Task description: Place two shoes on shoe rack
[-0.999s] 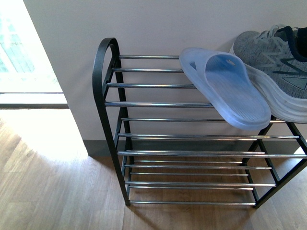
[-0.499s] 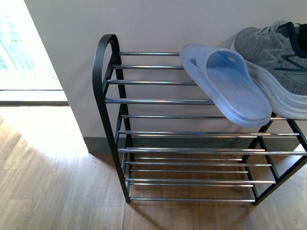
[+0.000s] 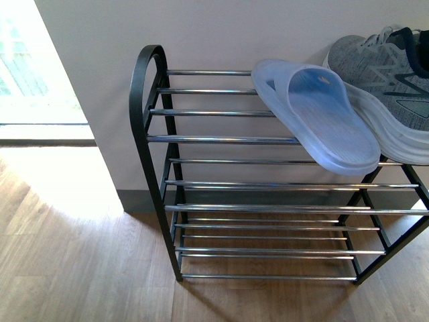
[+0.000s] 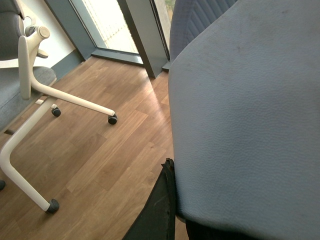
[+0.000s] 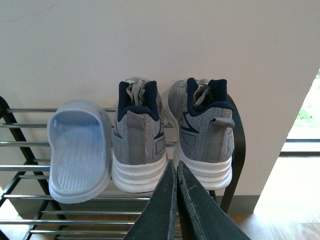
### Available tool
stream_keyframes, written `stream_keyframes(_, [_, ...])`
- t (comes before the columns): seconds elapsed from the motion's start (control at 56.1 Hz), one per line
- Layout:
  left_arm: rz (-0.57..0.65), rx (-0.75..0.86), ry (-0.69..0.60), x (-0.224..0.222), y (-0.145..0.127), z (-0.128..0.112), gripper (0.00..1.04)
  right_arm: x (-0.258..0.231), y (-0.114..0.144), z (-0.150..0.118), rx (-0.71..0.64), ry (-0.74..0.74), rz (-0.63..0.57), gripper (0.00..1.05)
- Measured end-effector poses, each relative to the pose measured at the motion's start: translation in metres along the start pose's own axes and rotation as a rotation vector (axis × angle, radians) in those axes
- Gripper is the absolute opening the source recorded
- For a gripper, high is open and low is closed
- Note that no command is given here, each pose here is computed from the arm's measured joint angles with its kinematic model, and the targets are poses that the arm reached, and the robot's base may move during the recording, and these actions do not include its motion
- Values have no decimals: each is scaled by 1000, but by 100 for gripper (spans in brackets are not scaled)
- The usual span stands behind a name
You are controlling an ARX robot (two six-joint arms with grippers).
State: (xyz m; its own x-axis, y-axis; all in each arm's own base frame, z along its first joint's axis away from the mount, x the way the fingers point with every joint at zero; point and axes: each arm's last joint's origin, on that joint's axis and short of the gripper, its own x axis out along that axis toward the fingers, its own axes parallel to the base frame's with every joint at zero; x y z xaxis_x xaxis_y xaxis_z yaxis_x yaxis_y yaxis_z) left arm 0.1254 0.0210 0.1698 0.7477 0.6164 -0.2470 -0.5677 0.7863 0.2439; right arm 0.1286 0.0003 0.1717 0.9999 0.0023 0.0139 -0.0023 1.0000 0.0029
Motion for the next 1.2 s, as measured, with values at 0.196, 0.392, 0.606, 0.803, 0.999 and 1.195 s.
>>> stream_keyframes(0.196, [0, 0, 0, 0, 0, 0, 2, -7, 0, 1, 0, -5, 0, 1])
stream_keyframes(0.392, [0, 0, 0, 0, 0, 0, 2, -12, 0, 2, 0, -7, 0, 1])
stream_keyframes(0.606, [0, 0, 0, 0, 0, 0, 2, -16, 0, 2, 0, -6, 0, 1])
stream_keyframes(0.803, [0, 0, 0, 0, 0, 0, 2, -22, 0, 1, 0, -4, -1, 1])
stream_keyframes(0.999, [0, 0, 0, 0, 0, 0, 2, -32, 0, -1, 0, 0, -1, 1])
stream_keyframes(1.195, [0, 0, 0, 0, 0, 0, 2, -32, 0, -1, 0, 0, 0, 1])
